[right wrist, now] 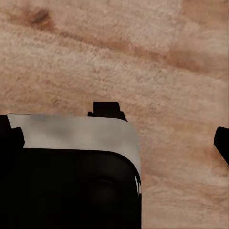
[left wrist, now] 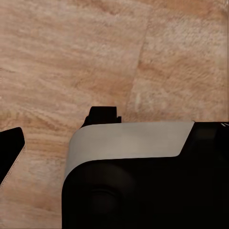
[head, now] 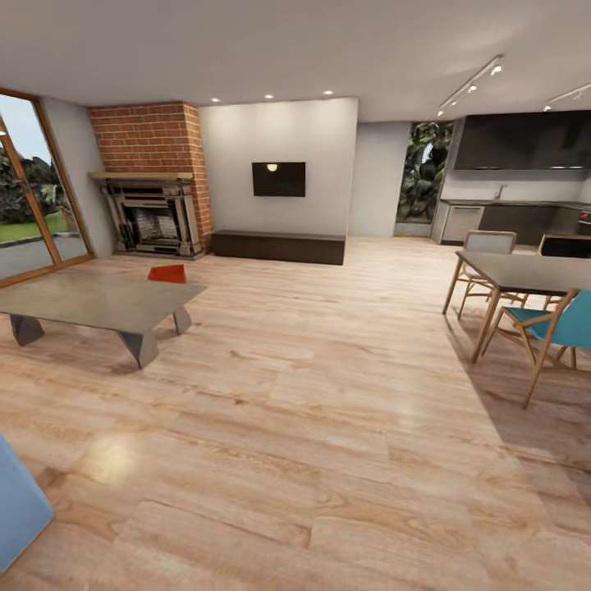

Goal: Move the two storage containers from the living room to the garage. In the garage, place one container on the floor and stack the other container on top of it (either order is fine).

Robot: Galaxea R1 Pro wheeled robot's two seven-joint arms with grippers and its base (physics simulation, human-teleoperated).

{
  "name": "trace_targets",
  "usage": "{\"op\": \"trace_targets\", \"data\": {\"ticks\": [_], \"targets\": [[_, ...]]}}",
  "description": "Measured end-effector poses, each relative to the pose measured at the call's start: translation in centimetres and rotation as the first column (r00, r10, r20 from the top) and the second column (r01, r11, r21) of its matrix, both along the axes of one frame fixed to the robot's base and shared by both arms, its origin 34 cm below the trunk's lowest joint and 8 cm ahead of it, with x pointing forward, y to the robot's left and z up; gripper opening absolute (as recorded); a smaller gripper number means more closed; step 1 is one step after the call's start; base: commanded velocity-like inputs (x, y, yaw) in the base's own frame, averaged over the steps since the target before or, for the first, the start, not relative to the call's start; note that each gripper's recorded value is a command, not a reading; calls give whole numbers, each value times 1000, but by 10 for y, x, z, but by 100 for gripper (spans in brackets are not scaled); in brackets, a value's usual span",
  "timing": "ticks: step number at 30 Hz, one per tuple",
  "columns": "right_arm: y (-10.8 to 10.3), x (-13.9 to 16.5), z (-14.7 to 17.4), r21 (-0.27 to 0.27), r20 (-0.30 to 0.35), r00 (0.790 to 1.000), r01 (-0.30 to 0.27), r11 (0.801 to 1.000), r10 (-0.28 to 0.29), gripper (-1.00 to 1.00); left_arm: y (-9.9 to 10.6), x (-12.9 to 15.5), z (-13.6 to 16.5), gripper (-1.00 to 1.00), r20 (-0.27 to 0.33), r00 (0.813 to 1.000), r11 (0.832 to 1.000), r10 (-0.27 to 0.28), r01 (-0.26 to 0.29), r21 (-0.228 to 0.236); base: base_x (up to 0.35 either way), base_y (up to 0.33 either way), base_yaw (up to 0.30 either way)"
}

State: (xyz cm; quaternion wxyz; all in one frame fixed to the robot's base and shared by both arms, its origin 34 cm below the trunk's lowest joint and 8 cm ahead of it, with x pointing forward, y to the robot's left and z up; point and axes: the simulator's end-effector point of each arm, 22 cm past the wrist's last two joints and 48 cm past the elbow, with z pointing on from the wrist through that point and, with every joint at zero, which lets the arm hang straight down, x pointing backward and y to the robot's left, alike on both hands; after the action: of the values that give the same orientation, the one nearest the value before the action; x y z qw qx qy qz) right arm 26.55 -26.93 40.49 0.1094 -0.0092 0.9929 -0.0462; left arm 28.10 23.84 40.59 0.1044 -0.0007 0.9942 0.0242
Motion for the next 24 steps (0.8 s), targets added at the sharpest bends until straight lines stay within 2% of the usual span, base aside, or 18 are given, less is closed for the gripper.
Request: {"op": "trace_targets", "data": {"ticks": [24], "targets": [[-1,0,0,-1,0,1000,0,1000,0,100,0,0,0,100,0,1000,1000,0,0,0,323,0,0]]}}
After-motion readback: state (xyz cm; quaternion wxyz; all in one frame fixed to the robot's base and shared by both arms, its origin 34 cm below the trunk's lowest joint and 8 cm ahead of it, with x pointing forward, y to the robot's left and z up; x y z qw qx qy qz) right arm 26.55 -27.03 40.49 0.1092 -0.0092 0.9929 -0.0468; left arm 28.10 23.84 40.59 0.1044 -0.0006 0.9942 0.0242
